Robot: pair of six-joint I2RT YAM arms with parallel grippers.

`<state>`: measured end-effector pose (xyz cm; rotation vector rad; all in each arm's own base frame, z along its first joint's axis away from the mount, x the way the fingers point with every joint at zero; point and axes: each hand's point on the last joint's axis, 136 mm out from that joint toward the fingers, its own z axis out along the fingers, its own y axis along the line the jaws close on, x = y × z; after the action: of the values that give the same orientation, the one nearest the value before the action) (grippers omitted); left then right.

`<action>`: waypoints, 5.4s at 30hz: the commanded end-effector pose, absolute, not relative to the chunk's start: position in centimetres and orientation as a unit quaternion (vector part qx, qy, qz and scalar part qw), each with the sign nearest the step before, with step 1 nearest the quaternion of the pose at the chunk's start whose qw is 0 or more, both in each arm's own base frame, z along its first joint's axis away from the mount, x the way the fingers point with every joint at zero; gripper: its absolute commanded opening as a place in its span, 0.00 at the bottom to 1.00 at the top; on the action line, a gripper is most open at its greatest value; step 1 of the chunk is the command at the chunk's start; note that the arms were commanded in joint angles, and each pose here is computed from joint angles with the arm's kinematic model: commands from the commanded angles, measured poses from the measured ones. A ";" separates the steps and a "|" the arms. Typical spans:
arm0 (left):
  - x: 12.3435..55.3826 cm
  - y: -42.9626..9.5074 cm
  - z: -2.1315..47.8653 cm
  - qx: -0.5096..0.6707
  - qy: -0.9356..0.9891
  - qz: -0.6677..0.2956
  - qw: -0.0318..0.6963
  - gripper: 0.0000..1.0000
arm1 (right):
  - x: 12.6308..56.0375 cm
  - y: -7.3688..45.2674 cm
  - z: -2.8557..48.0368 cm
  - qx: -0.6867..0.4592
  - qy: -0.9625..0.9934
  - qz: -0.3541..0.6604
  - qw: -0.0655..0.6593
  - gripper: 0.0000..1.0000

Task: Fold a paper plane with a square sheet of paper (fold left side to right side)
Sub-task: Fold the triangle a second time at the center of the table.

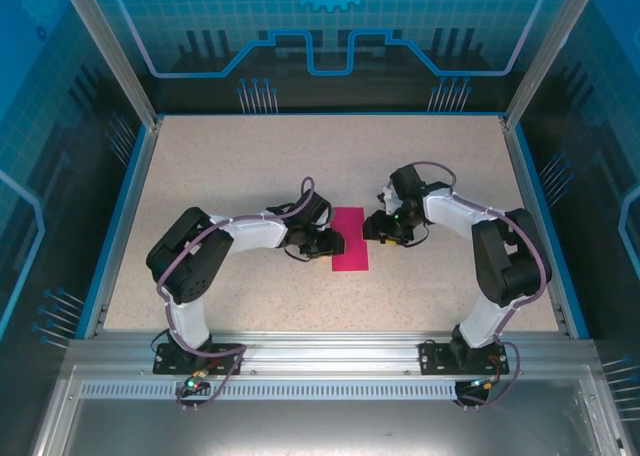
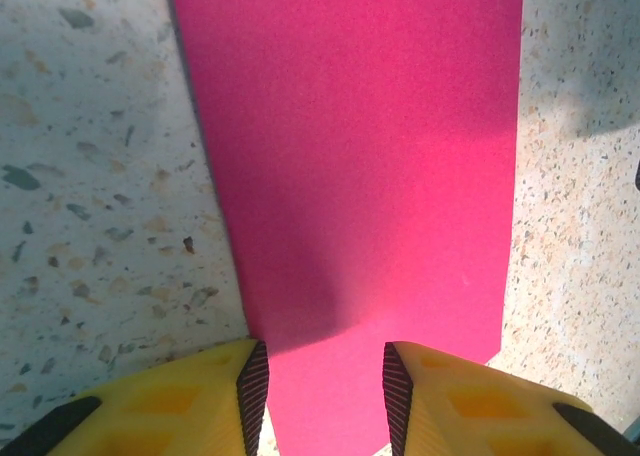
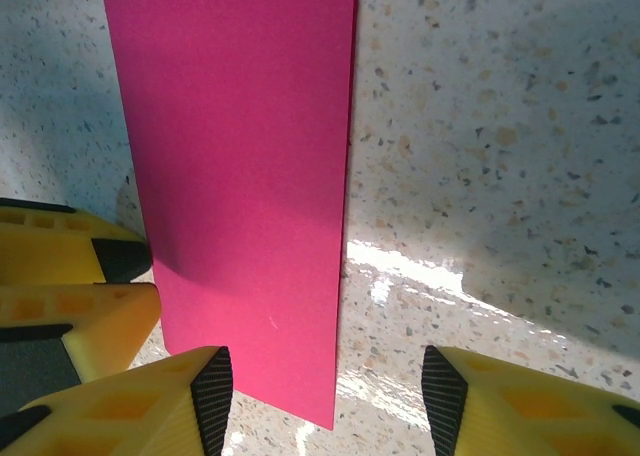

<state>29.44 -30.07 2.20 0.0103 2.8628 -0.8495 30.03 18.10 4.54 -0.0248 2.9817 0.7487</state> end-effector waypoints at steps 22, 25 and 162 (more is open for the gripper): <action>32.8 -31.0 5.6 0.031 0.954 -0.278 0.109 0.42 | 30.0 17.5 4.5 0.015 0.973 0.230 0.028 0.55; 34.0 -30.8 5.2 0.026 0.957 -0.269 0.108 0.42 | 29.8 17.5 4.4 0.015 0.972 0.231 0.027 0.55; 24.7 -28.3 14.2 0.186 0.864 -0.310 0.352 0.55 | 31.9 23.6 7.0 0.057 0.899 0.434 -0.027 0.41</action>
<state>24.34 -27.32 13.16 0.4366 2.3090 -0.8586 32.12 23.85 7.36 0.0755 2.8123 1.3802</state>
